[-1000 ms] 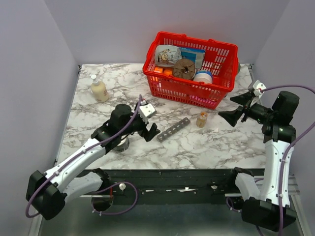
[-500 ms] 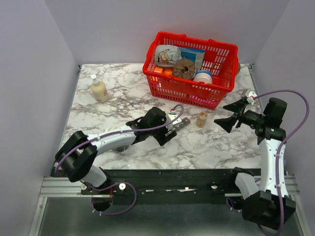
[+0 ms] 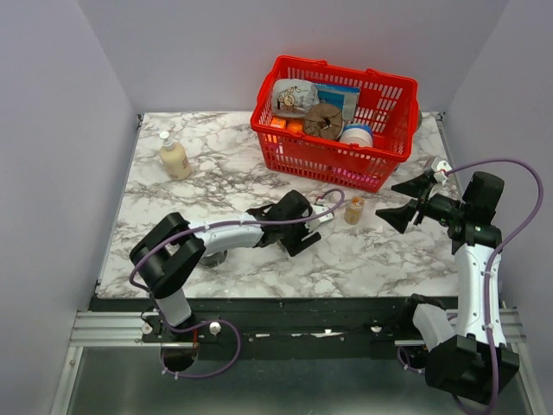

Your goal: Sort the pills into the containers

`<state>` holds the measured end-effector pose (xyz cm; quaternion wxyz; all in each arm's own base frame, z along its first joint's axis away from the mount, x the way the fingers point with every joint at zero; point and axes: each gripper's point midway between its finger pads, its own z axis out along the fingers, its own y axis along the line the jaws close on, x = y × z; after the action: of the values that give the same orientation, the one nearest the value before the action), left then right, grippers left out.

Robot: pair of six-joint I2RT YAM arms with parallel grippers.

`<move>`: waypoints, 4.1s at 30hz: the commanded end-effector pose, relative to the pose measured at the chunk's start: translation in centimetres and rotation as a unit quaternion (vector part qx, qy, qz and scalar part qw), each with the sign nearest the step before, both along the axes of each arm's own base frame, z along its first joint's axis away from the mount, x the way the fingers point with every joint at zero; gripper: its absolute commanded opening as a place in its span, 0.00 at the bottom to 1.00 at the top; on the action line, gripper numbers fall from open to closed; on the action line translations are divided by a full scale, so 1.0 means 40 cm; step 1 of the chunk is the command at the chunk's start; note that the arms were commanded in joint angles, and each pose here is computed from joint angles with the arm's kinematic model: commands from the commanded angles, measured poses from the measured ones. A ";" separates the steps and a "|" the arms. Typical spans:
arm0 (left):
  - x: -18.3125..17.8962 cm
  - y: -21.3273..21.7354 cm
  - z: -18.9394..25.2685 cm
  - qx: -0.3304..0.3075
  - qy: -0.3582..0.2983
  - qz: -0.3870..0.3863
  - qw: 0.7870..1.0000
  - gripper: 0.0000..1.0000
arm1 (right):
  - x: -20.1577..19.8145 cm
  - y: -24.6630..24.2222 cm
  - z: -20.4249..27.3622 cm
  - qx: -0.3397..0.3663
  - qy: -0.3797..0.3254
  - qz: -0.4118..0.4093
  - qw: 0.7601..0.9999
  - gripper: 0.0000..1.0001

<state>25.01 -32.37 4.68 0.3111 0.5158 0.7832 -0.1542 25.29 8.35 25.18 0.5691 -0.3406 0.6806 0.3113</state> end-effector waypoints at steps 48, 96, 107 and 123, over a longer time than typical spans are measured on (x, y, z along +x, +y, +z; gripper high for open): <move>-0.154 0.143 0.052 -0.017 -0.027 -0.196 0.980 0.28 | -0.113 0.405 -0.319 -0.213 -0.152 0.358 0.896 0.99; -0.131 0.152 0.150 -0.037 -0.079 -0.167 0.982 0.20 | -0.141 0.513 -0.335 -0.182 0.015 0.399 0.899 0.28; -0.115 0.170 0.148 -0.022 -0.101 -0.154 0.983 0.19 | -0.149 0.527 -0.346 -0.166 0.102 0.401 0.895 0.28; -0.143 0.166 0.132 -0.028 -0.082 -0.178 0.980 0.19 | -0.078 0.522 -0.326 -0.164 0.139 0.349 0.912 0.43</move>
<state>19.27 -25.19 9.15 0.3359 0.6434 0.6645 -0.1779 21.70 29.31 11.40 0.2635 -0.6155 0.6139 0.4180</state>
